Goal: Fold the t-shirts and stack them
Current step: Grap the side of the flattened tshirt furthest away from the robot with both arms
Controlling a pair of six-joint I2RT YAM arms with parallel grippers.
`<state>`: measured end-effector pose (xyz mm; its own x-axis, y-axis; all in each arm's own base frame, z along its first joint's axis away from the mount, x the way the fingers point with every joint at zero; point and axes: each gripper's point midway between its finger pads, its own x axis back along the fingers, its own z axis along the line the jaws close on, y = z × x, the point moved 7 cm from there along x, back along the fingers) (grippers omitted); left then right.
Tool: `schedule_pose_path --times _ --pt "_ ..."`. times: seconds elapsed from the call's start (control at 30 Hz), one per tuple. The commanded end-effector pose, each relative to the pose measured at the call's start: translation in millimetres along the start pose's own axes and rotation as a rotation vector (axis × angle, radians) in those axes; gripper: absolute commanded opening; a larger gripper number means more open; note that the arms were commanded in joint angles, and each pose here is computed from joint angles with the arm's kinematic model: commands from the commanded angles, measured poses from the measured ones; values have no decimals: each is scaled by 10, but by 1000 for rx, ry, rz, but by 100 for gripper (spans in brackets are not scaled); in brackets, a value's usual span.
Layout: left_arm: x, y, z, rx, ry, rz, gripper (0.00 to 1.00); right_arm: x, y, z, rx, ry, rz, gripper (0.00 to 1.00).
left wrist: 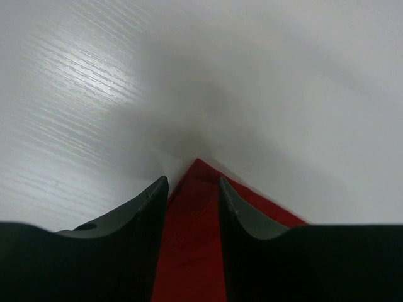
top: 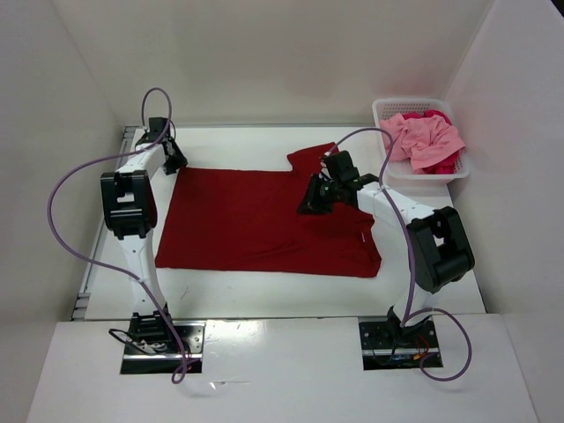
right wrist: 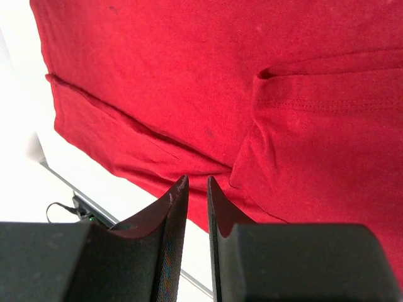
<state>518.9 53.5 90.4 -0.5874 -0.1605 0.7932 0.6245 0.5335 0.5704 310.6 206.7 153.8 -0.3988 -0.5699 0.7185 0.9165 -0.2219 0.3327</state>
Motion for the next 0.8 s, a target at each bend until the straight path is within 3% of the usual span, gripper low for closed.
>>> schedule_pose_path --times 0.0,0.43,0.63,0.77 --pt "-139 -119 43 -48 20 21 45 -17 78 48 27 41 -31 23" --pt "-169 -72 -20 -34 28 -3 46 -36 152 107 35 60 -42 23" --pt "-203 -134 -58 -42 19 13 32 -31 329 248 50 84 -72 25" --pt "-157 -95 -77 -32 13 2 21 -97 616 302 59 55 -135 32"
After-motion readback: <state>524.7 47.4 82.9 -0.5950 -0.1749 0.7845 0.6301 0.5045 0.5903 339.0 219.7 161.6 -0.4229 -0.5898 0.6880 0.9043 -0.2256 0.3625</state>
